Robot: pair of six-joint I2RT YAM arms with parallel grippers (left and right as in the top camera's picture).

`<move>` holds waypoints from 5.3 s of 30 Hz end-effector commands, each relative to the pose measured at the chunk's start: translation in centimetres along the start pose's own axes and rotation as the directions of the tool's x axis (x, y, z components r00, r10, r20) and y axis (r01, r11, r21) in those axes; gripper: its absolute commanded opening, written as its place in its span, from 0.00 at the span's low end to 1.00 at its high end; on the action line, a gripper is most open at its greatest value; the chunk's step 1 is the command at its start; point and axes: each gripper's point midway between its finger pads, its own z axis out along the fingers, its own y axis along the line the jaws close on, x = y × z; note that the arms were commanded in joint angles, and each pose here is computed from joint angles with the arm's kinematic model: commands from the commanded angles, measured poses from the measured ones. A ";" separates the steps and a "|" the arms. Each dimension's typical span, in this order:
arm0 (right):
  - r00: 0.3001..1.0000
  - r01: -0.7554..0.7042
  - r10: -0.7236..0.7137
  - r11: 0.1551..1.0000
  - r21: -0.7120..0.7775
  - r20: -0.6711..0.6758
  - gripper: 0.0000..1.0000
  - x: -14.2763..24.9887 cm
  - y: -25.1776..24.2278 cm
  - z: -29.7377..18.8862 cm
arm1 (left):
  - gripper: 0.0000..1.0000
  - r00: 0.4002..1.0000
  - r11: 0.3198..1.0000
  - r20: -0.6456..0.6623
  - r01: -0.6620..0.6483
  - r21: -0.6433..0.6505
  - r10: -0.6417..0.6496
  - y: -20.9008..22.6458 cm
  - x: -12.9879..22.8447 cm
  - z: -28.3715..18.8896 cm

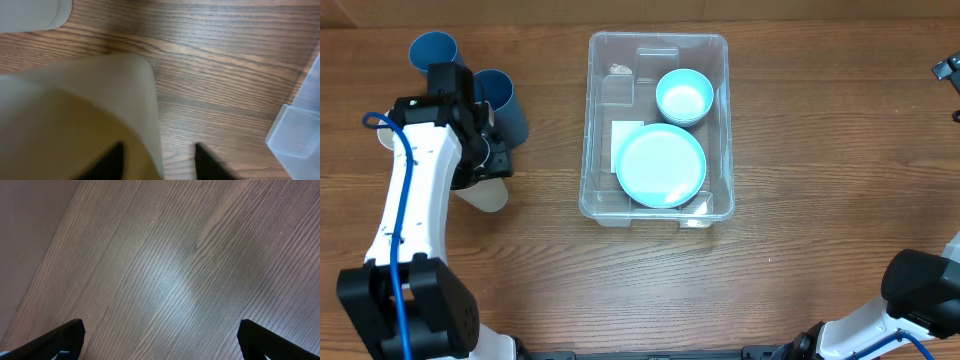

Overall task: Pack container
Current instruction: 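Lift the beige cup with the left gripper and carry it over the bin, then lower the beige cup upright into the bin's far-left corner and release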

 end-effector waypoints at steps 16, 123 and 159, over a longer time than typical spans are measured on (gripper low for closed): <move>1.000 -0.004 0.004 1.000 -0.006 0.029 1.00 -0.5 0.0 -0.7 | 0.04 0.977 0.988 0.176 -0.136 0.074 0.121 -5.3 -0.6 -14.9; 1.000 -0.004 0.004 1.000 -0.006 0.029 1.00 -0.5 0.0 -0.7 | 0.72 0.737 0.890 0.542 -0.453 -0.050 0.405 -29.8 -15.2 -2.9; 1.000 -0.004 0.004 1.000 -0.006 0.029 1.00 -0.5 0.0 -0.7 | 0.06 0.636 0.692 0.369 -0.722 -0.025 0.677 -35.4 -8.8 1.7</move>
